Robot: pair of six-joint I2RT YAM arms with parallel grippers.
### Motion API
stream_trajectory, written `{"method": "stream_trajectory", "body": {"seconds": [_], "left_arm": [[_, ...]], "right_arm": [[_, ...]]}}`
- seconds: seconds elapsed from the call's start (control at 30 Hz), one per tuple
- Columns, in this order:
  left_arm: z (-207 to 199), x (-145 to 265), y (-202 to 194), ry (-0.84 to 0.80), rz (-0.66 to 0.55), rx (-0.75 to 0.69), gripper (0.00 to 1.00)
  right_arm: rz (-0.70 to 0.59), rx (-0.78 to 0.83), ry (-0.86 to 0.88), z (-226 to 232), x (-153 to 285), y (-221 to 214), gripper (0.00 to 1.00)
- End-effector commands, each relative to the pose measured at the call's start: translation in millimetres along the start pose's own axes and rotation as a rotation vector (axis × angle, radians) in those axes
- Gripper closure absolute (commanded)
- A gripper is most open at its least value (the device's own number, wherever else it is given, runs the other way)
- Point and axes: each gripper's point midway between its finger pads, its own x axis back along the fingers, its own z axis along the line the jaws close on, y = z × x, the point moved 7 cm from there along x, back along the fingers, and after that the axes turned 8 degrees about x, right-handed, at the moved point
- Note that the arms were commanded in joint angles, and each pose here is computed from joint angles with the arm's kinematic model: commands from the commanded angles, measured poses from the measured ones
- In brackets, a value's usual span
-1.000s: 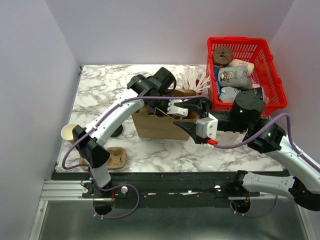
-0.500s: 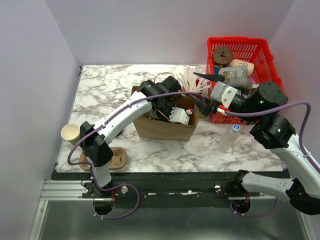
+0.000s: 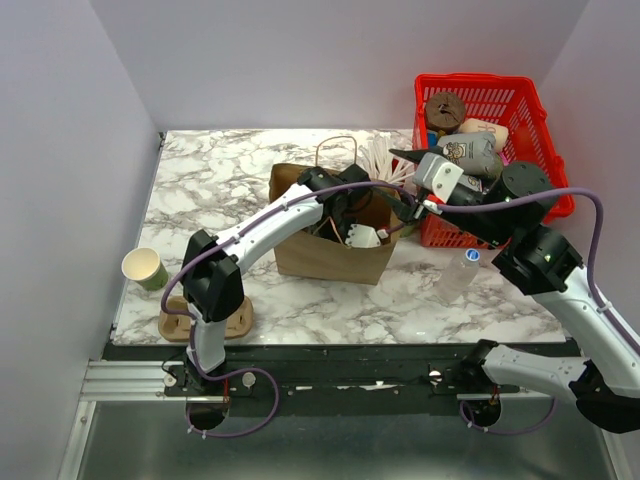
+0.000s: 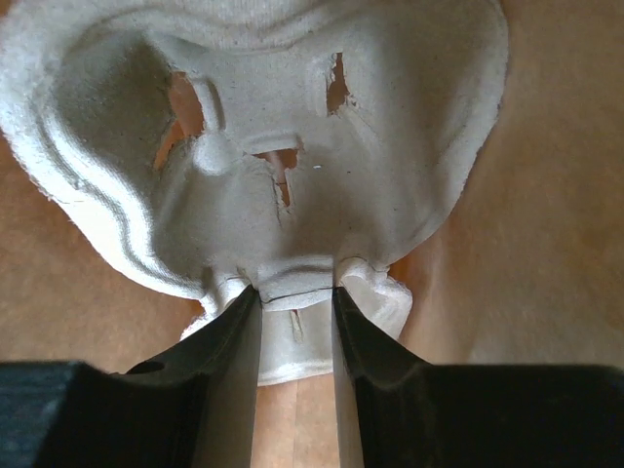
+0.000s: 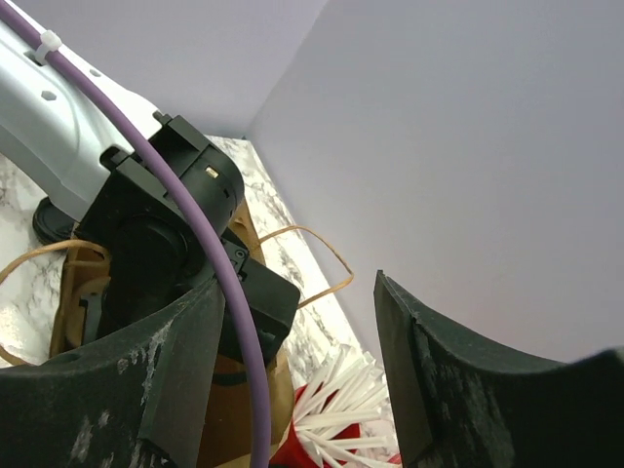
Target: Pack the takeout coffee
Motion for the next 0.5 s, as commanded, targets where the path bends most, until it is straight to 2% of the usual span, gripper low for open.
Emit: {"method": "stream_trajectory", "body": {"seconds": [0.0,0.17,0.23,0.47], "left_arm": [[-23.1,-2.4,-24.1,-0.142,0.205,0.019,0.77],[-23.2,2.1,-23.5,-0.131,0.191,0.029,0.61],[-21.0,7.8,-21.2,-0.110,0.176,0.037,0.50],[-20.7,29.7,-19.9,-0.047,0.134,0.030,0.33]], "right_arm": [[-0.069,-0.021,-0.086,-17.3,4.0,15.9,0.27],[-0.061,-0.078,-0.004,-6.5,7.8,16.6,0.23],[-0.064,-0.107,0.004,-7.0,9.0,20.2,0.21],[-0.050,-0.113,0.002,-11.9,6.6,22.8,0.21]]}}
